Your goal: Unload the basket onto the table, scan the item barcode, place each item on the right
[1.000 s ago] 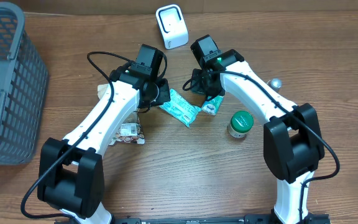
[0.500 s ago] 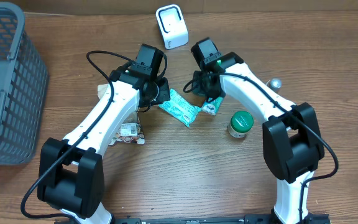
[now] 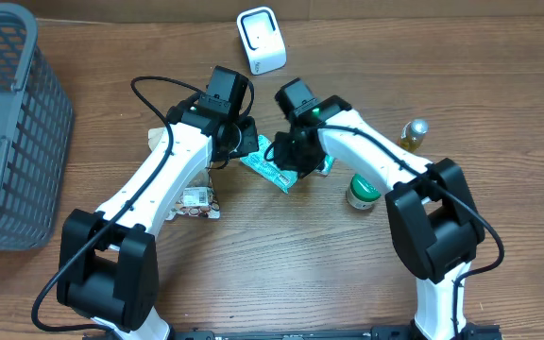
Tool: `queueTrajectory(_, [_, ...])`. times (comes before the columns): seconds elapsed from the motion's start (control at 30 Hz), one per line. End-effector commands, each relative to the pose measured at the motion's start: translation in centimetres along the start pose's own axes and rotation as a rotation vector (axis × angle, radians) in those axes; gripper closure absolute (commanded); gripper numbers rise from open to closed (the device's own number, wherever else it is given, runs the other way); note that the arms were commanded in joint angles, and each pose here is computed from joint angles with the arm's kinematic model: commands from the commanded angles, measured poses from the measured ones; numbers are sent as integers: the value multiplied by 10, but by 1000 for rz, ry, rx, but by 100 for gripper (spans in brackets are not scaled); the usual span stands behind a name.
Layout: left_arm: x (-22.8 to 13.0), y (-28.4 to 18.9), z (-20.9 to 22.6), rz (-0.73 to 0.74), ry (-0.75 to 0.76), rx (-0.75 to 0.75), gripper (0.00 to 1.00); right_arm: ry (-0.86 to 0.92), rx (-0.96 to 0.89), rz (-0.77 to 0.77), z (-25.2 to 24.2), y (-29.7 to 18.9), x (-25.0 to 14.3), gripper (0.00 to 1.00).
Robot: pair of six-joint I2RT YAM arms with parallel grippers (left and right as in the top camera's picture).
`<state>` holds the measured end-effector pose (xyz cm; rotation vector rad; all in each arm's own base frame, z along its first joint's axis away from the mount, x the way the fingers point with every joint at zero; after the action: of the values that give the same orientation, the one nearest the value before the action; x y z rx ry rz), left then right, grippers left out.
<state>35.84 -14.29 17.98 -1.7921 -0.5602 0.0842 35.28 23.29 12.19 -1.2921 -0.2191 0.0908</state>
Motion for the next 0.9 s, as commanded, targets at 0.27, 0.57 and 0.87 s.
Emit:
queueTrajectory(0.27, [-5,7,4,20,2,41,96,89,20,-114,-48,-33,39,0])
queueTrajectory(0.57, [-2,7,1,1,3,21,96,116,16,-125,-60,-36,42,0])
queueTrajectory(0.87, [-3,7,2,5,1,25,96,116,16,-125,-60,-36,42,0])
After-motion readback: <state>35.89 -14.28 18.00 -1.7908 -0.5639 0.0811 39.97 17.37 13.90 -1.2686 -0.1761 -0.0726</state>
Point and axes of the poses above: each gripper's point midway between its finger pads, its own y axis out along the fingers, its own z axis along the line the jaws close on, x = y × z, the point moved 9 cm from there along -y, back along the fingers, and after that the axes turned 15 degrees about -y, right-handed, at the moved point
